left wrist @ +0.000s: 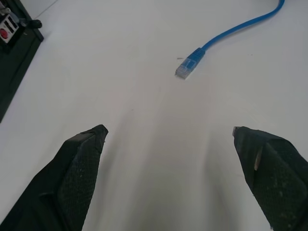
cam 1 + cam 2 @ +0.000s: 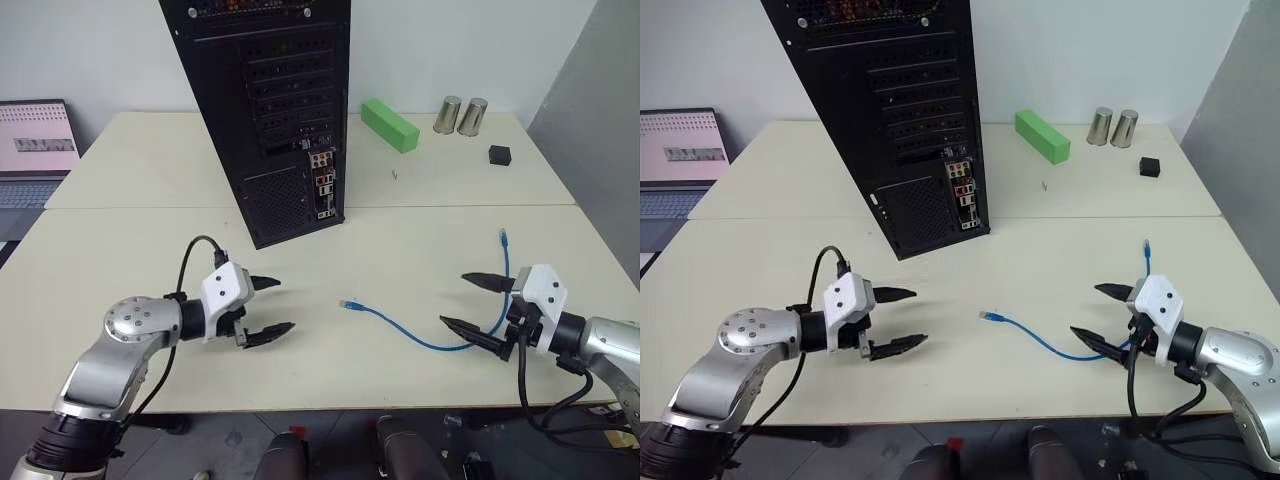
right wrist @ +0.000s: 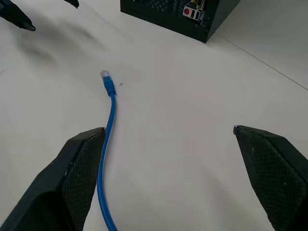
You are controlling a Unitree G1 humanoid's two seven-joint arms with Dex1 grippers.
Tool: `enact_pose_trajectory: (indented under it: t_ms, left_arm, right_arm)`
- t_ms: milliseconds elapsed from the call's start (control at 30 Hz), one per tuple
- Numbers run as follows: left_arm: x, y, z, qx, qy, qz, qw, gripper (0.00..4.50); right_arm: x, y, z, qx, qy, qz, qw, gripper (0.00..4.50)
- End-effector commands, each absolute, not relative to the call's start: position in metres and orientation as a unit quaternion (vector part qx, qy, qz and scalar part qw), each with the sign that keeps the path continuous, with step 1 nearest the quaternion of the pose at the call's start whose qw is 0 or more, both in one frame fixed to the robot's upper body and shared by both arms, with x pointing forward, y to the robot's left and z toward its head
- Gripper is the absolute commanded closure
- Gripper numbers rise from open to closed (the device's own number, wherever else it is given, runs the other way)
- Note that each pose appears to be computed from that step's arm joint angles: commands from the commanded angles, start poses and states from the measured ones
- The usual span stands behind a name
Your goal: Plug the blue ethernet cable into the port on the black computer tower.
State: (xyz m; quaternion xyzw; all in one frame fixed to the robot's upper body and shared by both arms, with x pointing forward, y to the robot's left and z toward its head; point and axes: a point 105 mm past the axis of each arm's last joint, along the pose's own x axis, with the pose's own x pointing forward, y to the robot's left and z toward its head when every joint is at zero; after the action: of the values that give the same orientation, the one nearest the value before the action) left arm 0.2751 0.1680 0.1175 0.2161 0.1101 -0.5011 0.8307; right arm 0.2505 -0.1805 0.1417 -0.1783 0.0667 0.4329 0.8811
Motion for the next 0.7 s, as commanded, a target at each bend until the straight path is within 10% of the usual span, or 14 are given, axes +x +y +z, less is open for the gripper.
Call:
enact_pose_trajectory:
  t_ms: [33,700]
  left_arm:
    - [0.2728,0.1597,0.1304,0.230,0.080,-0.514,0.823,0.01]
    - [0.2731,0.1540,0.1299,0.236,0.075,-0.508,0.825,0.01]
  right_arm:
    - [0.2476,-0.1781,0.1490,-0.186,0.054,0.441,0.877,0.00]
    - [0.2493,-0.1749,0.1483,-0.172,0.057,0.442,0.879,0.00]
